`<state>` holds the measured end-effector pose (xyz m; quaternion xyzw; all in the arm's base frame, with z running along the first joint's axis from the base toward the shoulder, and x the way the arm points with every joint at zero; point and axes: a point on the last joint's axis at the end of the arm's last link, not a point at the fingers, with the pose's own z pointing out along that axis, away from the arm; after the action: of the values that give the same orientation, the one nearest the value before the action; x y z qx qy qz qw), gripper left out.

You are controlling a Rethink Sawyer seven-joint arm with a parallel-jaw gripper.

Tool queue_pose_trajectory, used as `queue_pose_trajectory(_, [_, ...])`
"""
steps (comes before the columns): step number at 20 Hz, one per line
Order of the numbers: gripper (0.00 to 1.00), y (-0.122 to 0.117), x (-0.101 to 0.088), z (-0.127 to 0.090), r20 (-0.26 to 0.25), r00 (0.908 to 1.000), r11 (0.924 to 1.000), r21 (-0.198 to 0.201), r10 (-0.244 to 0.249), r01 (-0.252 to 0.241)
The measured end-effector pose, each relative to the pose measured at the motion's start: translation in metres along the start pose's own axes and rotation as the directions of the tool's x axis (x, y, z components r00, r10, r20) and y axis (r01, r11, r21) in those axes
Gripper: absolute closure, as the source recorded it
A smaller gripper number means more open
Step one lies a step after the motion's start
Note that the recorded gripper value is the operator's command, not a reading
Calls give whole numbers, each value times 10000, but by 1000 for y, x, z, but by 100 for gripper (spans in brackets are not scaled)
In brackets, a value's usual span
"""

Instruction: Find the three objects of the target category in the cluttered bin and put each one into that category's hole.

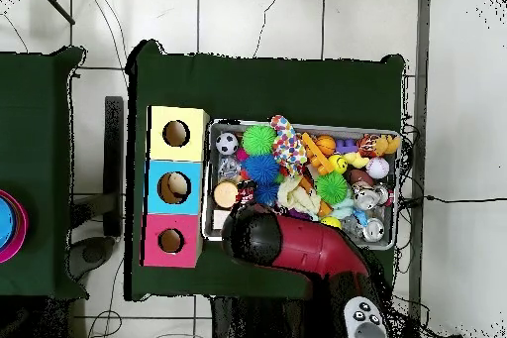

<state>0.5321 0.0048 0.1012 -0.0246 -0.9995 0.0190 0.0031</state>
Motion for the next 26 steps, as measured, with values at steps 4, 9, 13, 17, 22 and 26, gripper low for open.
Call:
queue_pose_trajectory(4, [0,-16,2,17,291,9996,9999,149,2,-6])
queue_pose_trajectory(9, [0,-26,4,36,647,9979,9997,247,-18,2])
queue_pose_trajectory(13, [0,-28,10,53,810,9966,9995,291,-149,126])
queue_pose_trajectory(17, [0,-29,22,68,760,9967,9993,273,-278,258])
queue_pose_trajectory(22, [0,-30,46,83,264,9991,9994,135,-331,328])
queue_pose_trajectory(26, [0,-29,65,93,-162,9994,9995,-6,-320,320])
